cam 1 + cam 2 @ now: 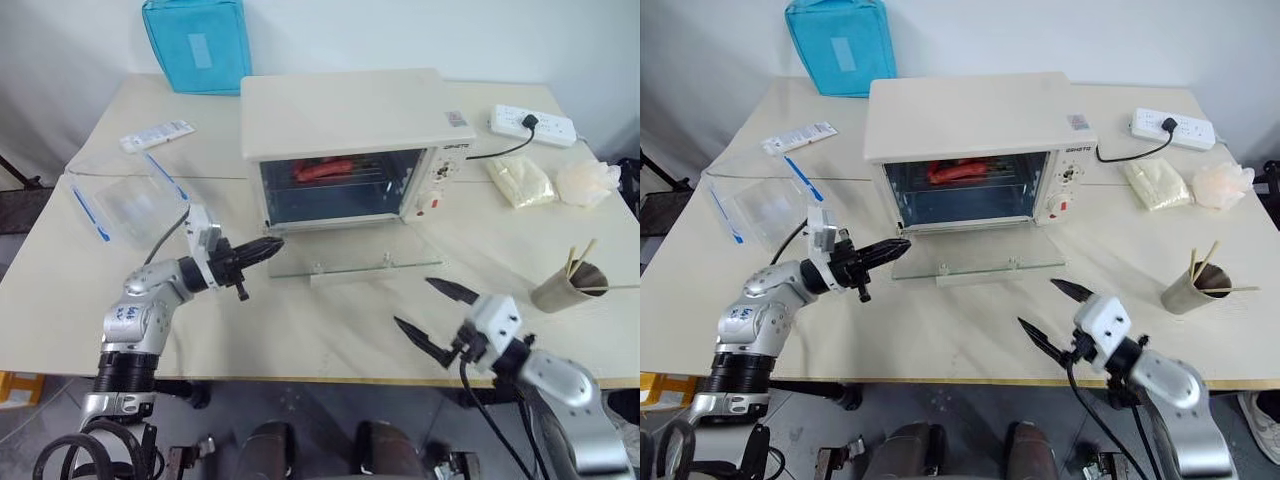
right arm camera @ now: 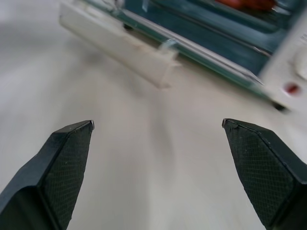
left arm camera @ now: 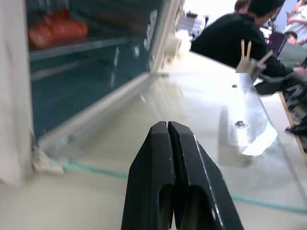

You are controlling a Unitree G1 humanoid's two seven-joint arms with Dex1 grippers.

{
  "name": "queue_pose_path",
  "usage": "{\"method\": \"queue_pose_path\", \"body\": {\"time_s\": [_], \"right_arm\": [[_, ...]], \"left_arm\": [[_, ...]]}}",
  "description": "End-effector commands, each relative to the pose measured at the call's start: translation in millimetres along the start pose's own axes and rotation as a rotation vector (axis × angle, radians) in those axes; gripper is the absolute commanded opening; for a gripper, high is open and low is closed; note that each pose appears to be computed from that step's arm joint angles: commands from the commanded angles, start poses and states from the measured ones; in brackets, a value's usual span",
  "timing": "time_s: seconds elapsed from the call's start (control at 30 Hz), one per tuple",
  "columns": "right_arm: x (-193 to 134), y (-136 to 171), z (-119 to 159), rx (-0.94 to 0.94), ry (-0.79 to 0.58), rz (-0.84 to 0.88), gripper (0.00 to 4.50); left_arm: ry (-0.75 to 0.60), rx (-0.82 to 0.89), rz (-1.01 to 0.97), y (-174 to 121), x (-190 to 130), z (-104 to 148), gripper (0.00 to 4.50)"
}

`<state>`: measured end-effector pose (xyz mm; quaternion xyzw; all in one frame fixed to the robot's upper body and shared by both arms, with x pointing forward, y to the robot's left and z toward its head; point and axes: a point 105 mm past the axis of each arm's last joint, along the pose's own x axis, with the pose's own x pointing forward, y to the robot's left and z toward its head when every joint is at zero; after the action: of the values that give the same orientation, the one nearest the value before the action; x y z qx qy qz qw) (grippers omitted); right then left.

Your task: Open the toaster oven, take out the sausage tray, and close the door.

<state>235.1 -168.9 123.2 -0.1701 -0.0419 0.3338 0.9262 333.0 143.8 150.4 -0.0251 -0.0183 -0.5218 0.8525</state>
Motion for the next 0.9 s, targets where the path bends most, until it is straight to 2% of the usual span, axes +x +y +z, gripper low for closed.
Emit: {"method": "queue_pose_path", "body": {"time_s": [0.03, 0.17, 0.27, 0.4, 0.47, 0.57, 0.6, 0.8, 0.9], "right_arm": [[-8, -3, 21, -0.059, -0.037, -0.054, 4.50], [-11, -10, 31, -0.101, -0.048, -0.110, 4.50], [3, -18, 50, -0.200, -0.091, -0.093, 4.50], [44, -30, 62, -0.351, -0.117, -0.103, 4.50], [65, -38, 61, -0.425, -0.079, -0.141, 4.50], [99, -36, 68, -0.504, -0.101, -0.123, 4.50], [109, -36, 72, -0.557, -0.119, -0.123, 4.50], [164, -38, 76, -0.745, -0.116, -0.114, 4.50], [188, -43, 72, -0.815, -0.071, -0.120, 4.50]], "left_arm": [[0.017, 0.041, -0.018, -4, -1, -2, 0.04], [0.051, 0.038, -0.010, -6, -4, -15, 0.04], [0.074, 0.062, 0.026, -8, -8, -28, 0.04], [0.056, 0.075, 0.080, -8, -13, -34, 0.04], [0.035, 0.075, 0.103, -9, -18, -34, 0.04], [-0.007, 0.058, 0.123, -14, -28, -30, 0.04], [-0.020, 0.061, 0.138, -15, -31, -28, 0.43], [-0.077, 0.060, 0.229, -19, -56, -11, 2.16], [-0.099, 0.050, 0.281, -21, -68, -5, 3.04]]}}
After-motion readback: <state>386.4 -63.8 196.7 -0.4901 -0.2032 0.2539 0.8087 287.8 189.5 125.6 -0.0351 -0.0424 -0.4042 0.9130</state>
